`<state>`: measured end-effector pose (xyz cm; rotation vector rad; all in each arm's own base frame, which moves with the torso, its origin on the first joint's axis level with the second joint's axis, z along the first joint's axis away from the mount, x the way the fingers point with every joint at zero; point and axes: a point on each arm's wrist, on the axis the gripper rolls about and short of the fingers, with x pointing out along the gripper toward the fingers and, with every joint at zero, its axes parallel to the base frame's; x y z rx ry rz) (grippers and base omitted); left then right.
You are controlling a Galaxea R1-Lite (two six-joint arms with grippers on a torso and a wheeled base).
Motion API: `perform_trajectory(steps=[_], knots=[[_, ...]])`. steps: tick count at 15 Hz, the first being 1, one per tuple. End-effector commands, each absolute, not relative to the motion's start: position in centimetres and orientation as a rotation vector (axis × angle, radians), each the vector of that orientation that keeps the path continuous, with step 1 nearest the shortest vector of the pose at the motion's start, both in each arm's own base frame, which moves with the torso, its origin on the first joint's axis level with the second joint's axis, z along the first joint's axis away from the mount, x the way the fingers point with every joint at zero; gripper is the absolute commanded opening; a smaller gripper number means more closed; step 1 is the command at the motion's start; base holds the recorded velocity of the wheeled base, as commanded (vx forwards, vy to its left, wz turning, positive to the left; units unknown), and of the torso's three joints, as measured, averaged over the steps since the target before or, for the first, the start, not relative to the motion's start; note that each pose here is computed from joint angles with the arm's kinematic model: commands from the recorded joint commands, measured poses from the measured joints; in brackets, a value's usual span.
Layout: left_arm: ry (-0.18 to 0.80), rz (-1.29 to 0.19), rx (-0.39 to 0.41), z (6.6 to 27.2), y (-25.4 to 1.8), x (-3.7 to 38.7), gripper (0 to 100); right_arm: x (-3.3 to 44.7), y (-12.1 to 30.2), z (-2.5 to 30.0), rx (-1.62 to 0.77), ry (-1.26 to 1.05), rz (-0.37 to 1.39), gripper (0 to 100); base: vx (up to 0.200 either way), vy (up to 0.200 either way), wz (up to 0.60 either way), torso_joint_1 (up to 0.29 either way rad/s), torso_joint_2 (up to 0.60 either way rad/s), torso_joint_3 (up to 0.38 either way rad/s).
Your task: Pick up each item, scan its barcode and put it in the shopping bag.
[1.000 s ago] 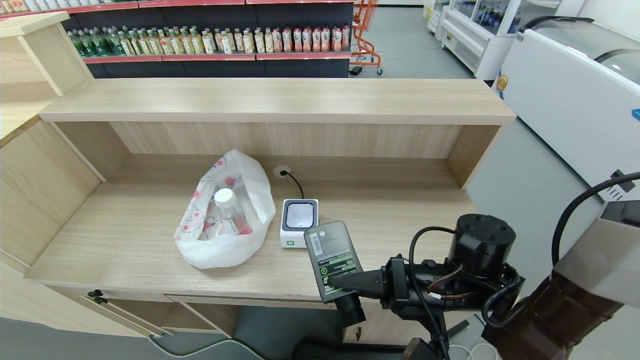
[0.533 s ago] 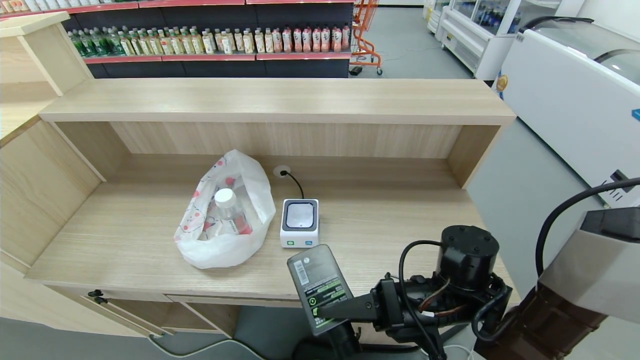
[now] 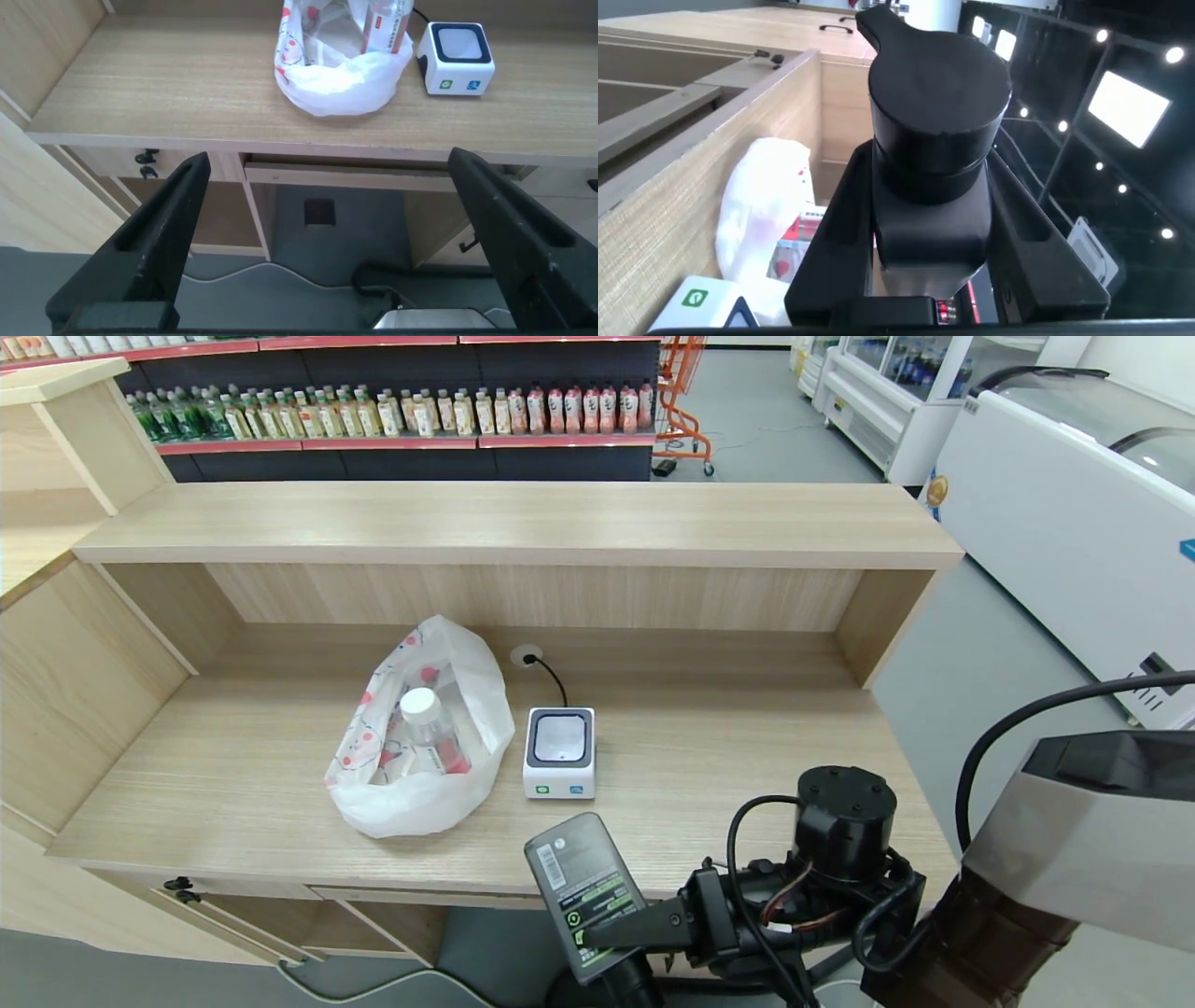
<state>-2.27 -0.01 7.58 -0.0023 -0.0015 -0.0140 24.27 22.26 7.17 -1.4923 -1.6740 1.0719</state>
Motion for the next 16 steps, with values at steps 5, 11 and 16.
perform_trajectory(steps=[5,11,16], knots=[[-0.002,-0.014,-0.003,7.58,-0.01,-2.27,100,24.25,22.3,6.86,-1.473,-1.687,1.093,0,0.0,0.0,0.0,0.0,0.0,0.0],[-0.002,-0.014,-0.003,7.58,-0.01,-2.27,100,24.21,22.28,6.89,-1.47,-1.693,1.094,0,0.0,0.0,0.0,0.0,0.0,0.0],[-0.002,-0.014,-0.003,7.58,-0.01,-2.27,100,24.22,21.96,7.33,-1.444,-1.732,1.097,0,0.0,0.0,0.0,0.0,0.0,0.0]])
